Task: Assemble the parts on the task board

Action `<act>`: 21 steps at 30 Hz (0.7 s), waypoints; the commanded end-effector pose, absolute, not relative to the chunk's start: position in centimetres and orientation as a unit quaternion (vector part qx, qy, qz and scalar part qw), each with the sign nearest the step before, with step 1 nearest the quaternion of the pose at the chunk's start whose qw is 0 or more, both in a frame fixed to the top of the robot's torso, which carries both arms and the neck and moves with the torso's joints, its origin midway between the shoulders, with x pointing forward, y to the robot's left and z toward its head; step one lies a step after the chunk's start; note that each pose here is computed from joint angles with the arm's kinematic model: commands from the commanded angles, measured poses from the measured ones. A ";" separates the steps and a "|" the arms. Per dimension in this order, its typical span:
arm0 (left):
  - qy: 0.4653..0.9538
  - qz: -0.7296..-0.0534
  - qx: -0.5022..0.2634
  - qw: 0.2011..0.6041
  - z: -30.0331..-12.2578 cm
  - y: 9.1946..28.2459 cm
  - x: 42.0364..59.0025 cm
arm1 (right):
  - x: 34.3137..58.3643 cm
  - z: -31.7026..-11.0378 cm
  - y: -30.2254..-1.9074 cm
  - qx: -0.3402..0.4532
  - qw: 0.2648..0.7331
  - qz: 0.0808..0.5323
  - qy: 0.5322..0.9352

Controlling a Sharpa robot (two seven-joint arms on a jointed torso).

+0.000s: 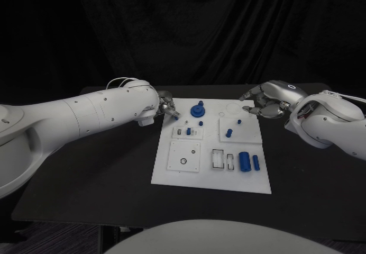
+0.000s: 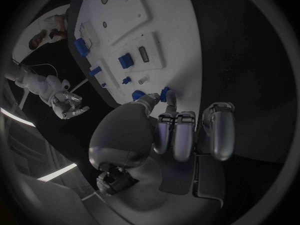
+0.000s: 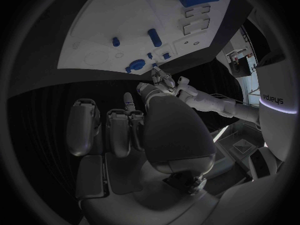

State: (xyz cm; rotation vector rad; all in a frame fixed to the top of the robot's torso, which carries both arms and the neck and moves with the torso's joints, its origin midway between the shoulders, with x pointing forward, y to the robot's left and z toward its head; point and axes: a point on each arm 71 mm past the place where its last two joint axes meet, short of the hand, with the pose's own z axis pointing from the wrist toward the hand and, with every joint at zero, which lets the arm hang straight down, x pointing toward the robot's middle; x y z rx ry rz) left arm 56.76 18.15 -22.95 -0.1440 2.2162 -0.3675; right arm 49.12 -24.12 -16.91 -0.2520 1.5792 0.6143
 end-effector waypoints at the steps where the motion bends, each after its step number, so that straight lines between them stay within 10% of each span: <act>1: 0.893 -0.153 -0.048 0.420 -23.2 17.9 56.5 | 49.2 -17.0 -24.2 -0.105 0.655 0.264 0.700; 21: 0.870 -0.176 -0.062 0.456 -22.7 18.8 56.0 | 49.1 -17.0 -24.6 -0.102 0.656 0.260 0.701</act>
